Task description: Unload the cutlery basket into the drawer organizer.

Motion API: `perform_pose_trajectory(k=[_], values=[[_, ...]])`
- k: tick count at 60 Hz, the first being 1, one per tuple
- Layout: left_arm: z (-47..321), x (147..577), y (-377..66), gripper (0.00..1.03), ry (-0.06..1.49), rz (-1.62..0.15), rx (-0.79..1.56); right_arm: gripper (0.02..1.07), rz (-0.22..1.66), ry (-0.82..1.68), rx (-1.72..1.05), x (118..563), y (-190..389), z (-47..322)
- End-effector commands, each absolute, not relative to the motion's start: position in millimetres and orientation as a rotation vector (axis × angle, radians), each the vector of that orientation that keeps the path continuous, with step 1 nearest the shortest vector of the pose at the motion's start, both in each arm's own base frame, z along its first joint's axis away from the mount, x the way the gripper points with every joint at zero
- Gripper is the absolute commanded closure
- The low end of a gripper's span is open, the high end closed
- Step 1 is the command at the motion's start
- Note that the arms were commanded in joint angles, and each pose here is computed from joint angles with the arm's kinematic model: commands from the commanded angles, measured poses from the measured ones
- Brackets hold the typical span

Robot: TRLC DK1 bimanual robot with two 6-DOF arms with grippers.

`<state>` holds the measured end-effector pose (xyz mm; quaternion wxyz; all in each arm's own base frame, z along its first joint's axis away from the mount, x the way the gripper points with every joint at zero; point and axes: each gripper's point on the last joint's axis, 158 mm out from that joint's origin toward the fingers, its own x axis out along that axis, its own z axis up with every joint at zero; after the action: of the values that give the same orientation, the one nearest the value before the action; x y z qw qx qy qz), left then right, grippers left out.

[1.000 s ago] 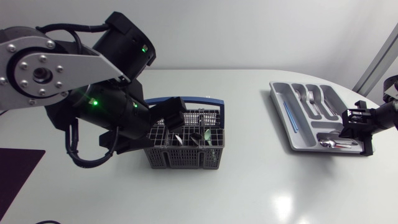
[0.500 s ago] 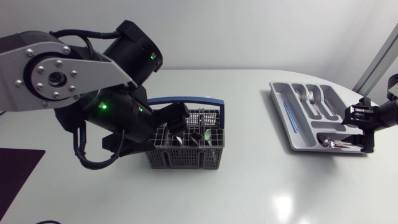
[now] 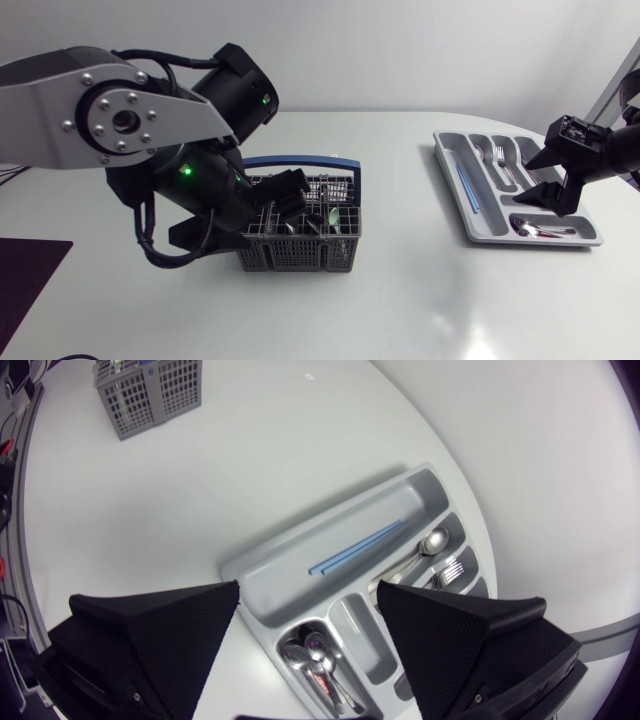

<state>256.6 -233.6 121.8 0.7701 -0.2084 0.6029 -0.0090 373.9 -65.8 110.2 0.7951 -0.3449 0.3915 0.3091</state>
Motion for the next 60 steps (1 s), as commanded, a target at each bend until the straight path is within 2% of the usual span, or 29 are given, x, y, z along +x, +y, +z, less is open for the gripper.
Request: perform_pose_trajectory(k=[1,28,30,34,37,45,51,57,60], values=[[123.6,256.7,-236.9,0.12,1.322,0.012,-0.471,0.07,0.676,0.844,-0.657,358.6,-41.0,116.6],[138.2,261.5,-244.8,0.12,1.327,0.067,-0.572,0.07,0.713,0.763,-0.491,319.1,65.7,160.8],[138.2,262.7,-245.9,0.16,1.327,0.07,-0.576,0.07,0.718,0.764,-0.478,315.7,72.7,161.4],[136.0,265.1,-247.7,0.3,1.328,0.081,-0.583,0.07,0.712,0.771,-0.435,310.1,82.7,163.4],[133.8,266.6,-248.7,0.35,1.329,0.088,-0.586,0.07,0.714,0.78,-0.414,307.4,88.3,163.2],[129.1,270.0,-251.8,0.37,1.332,0.092,-0.584,0.07,0.722,0.801,-0.383,298.9,99.0,161.2],[126.0,273.1,-254.2,0.45,1.33,0.092,-0.585,0.07,0.739,0.811,-0.368,292.6,107.8,160.4],[121.3,275.8,-256.7,0.46,1.332,0.092,-0.58,0.07,0.758,0.815,-0.358,285.7,117.1,160.8],[119.5,279.3,-257.5,0.51,1.328,0.093,-0.585,0.07,0.767,0.823,-0.354,282.1,122.3,158.6]])
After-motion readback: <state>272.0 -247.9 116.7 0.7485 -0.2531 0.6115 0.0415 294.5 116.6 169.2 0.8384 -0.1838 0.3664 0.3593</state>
